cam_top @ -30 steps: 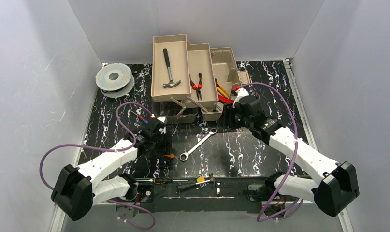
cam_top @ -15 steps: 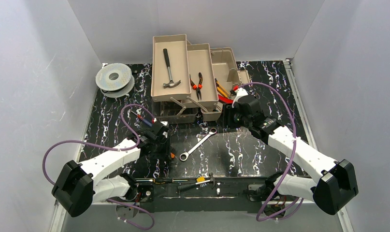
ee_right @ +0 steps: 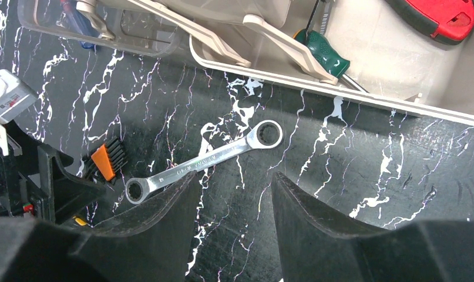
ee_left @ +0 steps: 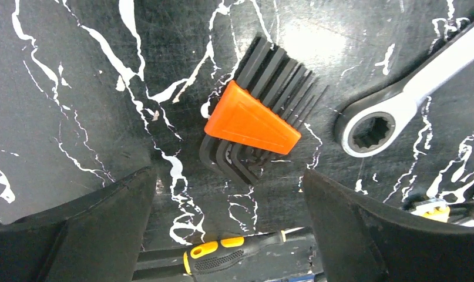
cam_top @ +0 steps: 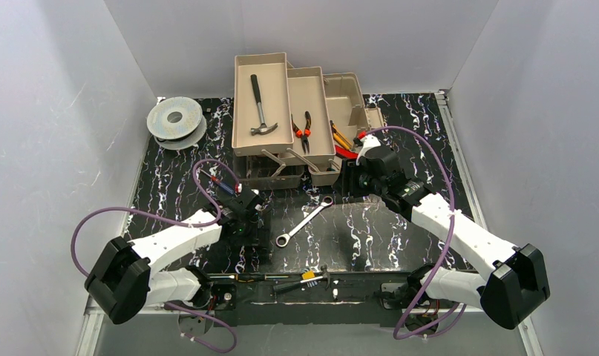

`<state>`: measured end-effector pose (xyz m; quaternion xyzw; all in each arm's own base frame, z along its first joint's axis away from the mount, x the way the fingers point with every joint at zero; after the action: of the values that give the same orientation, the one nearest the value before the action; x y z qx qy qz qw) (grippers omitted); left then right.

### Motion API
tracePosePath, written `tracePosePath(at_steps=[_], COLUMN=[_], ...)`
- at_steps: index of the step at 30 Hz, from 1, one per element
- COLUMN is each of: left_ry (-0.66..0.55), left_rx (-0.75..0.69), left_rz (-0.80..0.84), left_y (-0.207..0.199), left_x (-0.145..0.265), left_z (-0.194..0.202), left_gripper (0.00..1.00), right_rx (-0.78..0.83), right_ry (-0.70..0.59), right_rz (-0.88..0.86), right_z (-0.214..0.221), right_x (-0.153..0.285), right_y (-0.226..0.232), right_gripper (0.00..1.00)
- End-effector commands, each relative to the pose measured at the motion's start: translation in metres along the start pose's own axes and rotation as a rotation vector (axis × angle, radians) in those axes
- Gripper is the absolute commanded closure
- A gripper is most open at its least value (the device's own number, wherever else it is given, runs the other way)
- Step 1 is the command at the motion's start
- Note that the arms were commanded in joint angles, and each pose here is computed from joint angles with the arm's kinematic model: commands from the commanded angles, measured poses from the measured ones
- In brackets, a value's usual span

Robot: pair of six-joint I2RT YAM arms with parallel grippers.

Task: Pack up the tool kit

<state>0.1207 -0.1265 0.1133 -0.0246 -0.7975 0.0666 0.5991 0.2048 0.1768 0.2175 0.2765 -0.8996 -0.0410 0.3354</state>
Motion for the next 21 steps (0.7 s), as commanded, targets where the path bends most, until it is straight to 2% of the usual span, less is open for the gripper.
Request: tracePosePath(at_steps=[1,9,16,18,21], left_ry=[-0.057,-0.051,0.010,0.014,0.044], left_rx=[-0.065,-0.177,-0.209,-0.204,-0.207], left_rz=[0.057,0.076,-0.001,-0.035,-0.091], left_y=[-0.006,-0.017,-0.018,-0.017,-0.015], left_x=[0.017,0.008,-0.006,-0.009,-0.016], left_z=[-0.010,-0.021,-0.023,-0.023,-0.023], left_gripper=[0.02,0.02,0.03,0.05,0.17], right_rx=[0.003,0.004,0.036,0.039,0.034], right_ry=[-0.042,-0.036,-0.048,-0.054,-0.053], right_rz=[-0.016,-0.053,-0.047,-0.047,-0.055], right_z=[-0.007,-0.012,-0.022,-0.024,-0.024], right_x=[0.001,0.001,0.005,0.006,0.005], right_y=[0.003,0.008,0.009,0.010,0.011], right_gripper=[0.44,0.44,0.44,0.44,0.44])
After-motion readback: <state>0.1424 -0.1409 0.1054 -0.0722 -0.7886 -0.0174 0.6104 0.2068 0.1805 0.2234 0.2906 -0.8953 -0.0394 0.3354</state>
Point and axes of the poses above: each gripper's point midway between its finger pads, its own x axis back along the fingers, its own y axis along the line the jaws close on, z = x × y, the point moved 9 cm from there along x, back along the fingers, and after that the axes turned 8 degrees about x, right-handed, at the moved point
